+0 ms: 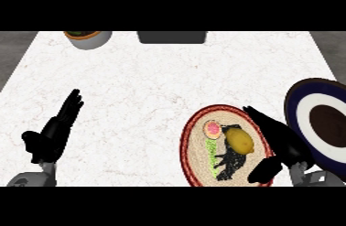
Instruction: Pick the lemon from the placemat and place it in the plate
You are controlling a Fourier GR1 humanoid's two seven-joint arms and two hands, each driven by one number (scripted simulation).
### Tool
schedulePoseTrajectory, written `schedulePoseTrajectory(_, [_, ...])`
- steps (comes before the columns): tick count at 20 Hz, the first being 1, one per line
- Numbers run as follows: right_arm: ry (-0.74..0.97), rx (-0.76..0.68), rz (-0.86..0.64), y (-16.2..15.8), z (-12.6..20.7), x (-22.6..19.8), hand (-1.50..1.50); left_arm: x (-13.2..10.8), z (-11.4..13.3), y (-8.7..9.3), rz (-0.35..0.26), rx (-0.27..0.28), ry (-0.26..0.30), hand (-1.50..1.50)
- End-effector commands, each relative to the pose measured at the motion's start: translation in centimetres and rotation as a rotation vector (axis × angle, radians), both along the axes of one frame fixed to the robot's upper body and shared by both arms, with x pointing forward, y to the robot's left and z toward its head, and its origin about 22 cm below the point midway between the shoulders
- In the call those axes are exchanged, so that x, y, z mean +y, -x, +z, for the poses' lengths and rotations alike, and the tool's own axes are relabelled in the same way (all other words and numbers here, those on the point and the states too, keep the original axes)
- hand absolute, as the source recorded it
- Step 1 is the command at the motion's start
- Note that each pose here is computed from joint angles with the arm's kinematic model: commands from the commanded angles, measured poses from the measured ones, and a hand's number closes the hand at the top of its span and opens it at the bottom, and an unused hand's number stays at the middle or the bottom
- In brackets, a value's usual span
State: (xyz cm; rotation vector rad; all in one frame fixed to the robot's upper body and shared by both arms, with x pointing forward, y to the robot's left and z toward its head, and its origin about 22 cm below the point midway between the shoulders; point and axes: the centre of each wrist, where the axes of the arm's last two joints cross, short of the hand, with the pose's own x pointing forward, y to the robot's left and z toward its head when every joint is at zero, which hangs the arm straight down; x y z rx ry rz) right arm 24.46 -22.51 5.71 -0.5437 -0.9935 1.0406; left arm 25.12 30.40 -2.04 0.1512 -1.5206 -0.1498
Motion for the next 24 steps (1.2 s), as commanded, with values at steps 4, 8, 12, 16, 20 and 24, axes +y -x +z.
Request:
schedulePoseTrajectory(4, [0.021, 0.028, 0.0, 0.5, -3.3, -1.6, -1.5, -1.6, -1.4, 0.0, 0.009, -0.009, 0.008, 0.0])
schedulePoseTrajectory(8, [0.081, 0.007, 0.01, -1.7, -5.3, 0.9, -1.5, 0.4, -1.1, -0.3, 0.007, -0.01, -0.001, 0.0])
schedulePoseTrajectory(12, [0.099, 0.048, -0.016, -2.3, -6.0, 2.0, -1.5, 0.4, -0.3, 0.7, 0.001, -0.002, -0.005, 0.0])
schedulePoseTrajectory(16, [0.069, 0.051, 0.01, -3.6, -7.3, 0.4, -1.5, -0.8, -0.4, 0.2, 0.009, -0.006, 0.004, 0.0])
schedulePoseTrajectory(20, [0.039, 0.075, 0.125, -4.1, -8.2, 1.6, 1.5, 0.4, -1.3, -1.0, 0.008, 0.004, 0.0, 0.0])
schedulePoseTrajectory(24, [0.008, 0.047, 0.11, -2.1, -7.3, 0.0, 1.5, 1.6, -0.6, 0.6, 0.01, -0.009, 0.008, 0.0])
